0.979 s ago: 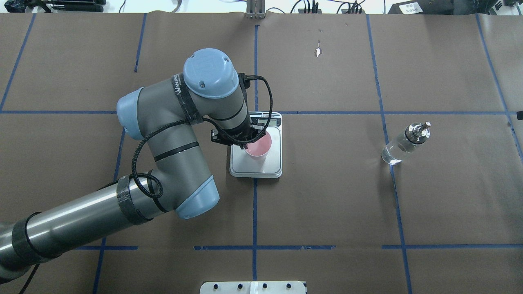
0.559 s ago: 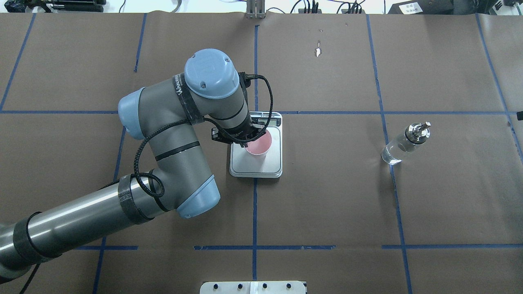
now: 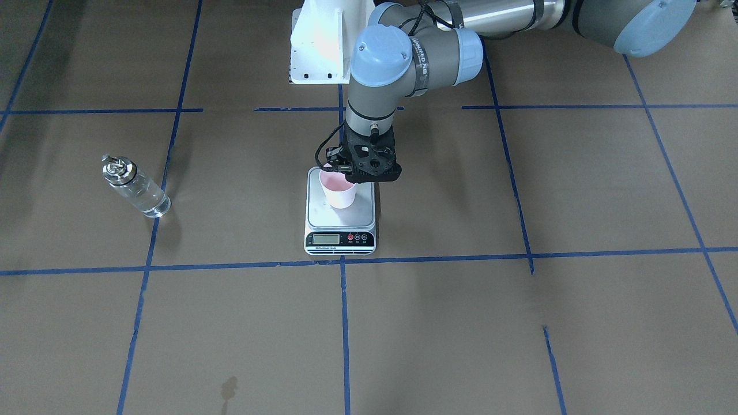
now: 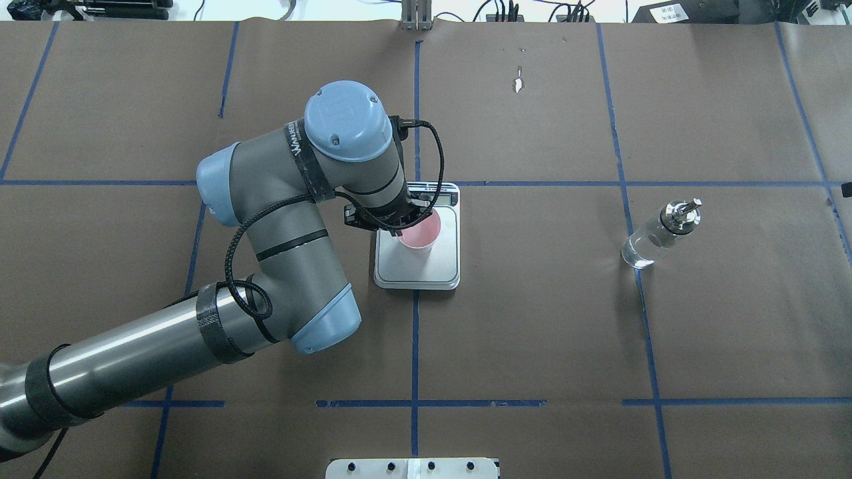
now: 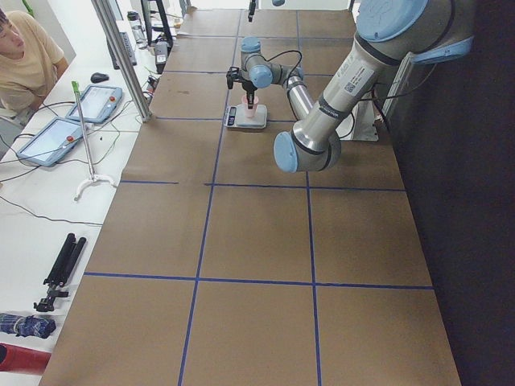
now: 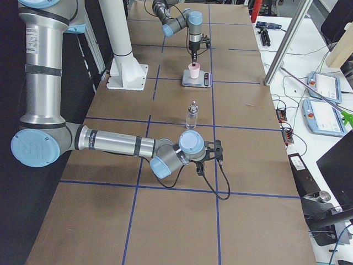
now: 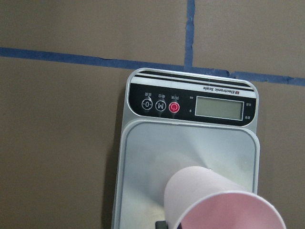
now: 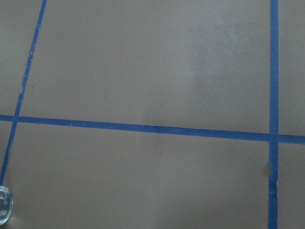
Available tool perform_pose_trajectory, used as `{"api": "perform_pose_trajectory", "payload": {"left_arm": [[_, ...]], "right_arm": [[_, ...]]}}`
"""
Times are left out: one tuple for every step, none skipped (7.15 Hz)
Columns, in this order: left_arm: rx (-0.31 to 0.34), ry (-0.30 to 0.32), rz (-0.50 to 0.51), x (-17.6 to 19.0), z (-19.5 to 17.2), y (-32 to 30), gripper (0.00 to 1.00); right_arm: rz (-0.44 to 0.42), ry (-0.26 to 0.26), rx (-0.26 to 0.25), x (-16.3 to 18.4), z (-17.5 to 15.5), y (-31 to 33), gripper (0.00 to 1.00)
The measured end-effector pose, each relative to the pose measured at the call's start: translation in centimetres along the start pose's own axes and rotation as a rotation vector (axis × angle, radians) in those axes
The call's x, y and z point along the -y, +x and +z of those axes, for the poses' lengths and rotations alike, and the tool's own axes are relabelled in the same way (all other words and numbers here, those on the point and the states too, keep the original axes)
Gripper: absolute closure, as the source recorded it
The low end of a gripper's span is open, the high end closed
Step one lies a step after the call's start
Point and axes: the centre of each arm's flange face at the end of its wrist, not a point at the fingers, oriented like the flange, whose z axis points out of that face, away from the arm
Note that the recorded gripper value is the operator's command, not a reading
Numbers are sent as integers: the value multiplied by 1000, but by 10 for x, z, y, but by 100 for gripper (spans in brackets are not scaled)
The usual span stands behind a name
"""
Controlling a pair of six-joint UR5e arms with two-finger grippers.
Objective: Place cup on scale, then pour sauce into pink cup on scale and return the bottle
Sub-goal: 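Lower the pink cup onto the scale and open the left gripper, then withdraw the left gripper from the cup while the right gripper reaches toward the glass bottle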
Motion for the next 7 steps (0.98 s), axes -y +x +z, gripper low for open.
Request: {"api": "perform_pose_trajectory", "payload": {"left_arm": [[0, 1, 0, 1, 1, 0, 50], [-6, 2, 3, 1, 0, 1, 50], [-17, 8, 8, 0, -7, 1, 50], [-42, 27, 14, 1, -29, -3, 50], [-79, 61, 18, 2, -64, -19, 49], [-113, 90, 21, -2, -95, -41, 49], [-133, 109, 22, -6, -114, -58, 49]], "right_arm": [[1, -2, 0, 0, 1, 0, 0], [2, -6, -1, -1, 3, 1, 0], [1, -10, -1, -1, 5, 1, 0], [-4, -13, 1, 0, 7, -2, 0], [-15, -13, 10, 0, 10, -10, 0], [-39, -10, 38, -3, 18, -28, 0], [-61, -3, 85, -12, 34, -54, 0]]}}
